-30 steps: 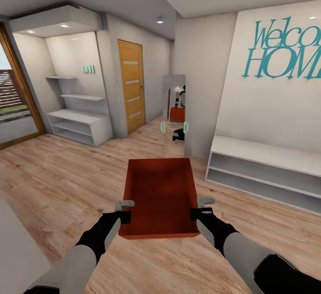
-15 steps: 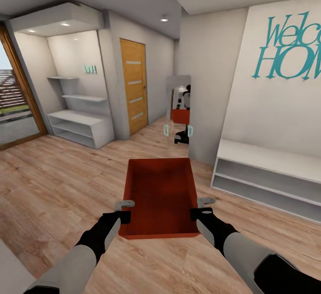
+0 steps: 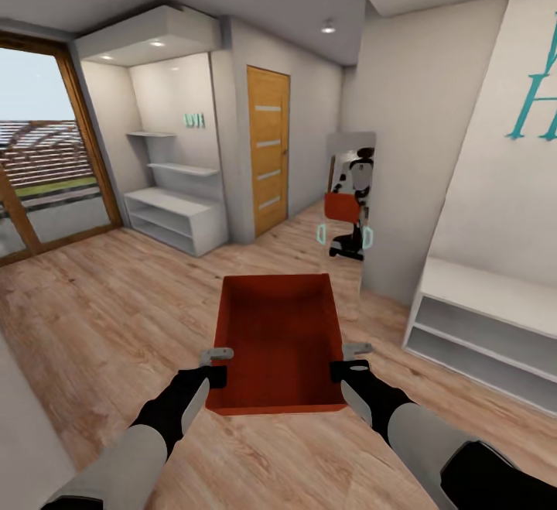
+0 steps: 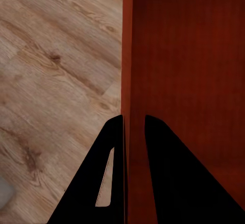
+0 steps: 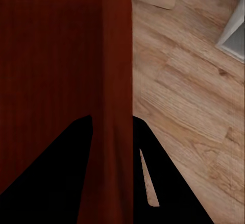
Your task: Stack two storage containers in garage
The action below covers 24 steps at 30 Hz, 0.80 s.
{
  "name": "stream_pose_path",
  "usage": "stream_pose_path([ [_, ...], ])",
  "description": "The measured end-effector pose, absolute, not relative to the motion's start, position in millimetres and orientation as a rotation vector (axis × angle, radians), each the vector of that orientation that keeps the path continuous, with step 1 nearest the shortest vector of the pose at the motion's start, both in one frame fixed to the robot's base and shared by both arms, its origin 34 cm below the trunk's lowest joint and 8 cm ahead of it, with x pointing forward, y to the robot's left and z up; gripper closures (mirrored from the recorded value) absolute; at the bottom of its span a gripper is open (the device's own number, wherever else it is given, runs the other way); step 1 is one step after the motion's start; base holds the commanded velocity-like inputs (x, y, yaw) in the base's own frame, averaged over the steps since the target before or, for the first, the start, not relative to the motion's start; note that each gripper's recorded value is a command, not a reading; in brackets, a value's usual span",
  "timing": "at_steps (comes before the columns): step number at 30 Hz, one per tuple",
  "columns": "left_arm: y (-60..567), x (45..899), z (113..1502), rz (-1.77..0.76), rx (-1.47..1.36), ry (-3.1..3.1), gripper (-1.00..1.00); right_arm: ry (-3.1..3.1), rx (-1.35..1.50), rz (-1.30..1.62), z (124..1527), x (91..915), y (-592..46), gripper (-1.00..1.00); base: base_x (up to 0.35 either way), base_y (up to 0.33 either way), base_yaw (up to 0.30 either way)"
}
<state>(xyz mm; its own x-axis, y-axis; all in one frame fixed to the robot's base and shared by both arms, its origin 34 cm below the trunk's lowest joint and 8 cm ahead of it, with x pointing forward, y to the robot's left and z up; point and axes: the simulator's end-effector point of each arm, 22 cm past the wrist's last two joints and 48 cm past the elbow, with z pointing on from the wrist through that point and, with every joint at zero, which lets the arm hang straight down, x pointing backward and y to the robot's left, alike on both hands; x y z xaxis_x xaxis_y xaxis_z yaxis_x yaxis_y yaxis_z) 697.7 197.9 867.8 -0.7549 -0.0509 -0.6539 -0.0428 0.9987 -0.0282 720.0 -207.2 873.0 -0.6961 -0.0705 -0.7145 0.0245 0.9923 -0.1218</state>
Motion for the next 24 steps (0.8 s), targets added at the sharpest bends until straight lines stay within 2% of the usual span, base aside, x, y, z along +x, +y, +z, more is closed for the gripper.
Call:
stream_pose_path([
  [3, 197.7, 697.7, 867.8, -0.015, -0.065, 2.427, 1.00, 2.336, -0.032, -0.155, 873.0, 720.0, -207.3, 1.00, 0.323, 0.000, 0.127],
  [18, 197.7, 697.7, 867.7, -0.015, -0.065, 2.427, 1.00, 2.336, -0.032, -0.155, 873.0, 719.9, -207.4, 1.00, 0.323, 0.000, 0.003],
  [24, 197.9, 697.7, 867.7, -0.015, -0.065, 2.427, 1.00, 2.336, -0.032, -0.155, 873.0, 719.9, -207.2, 1.00, 0.323, 0.000, 0.191],
])
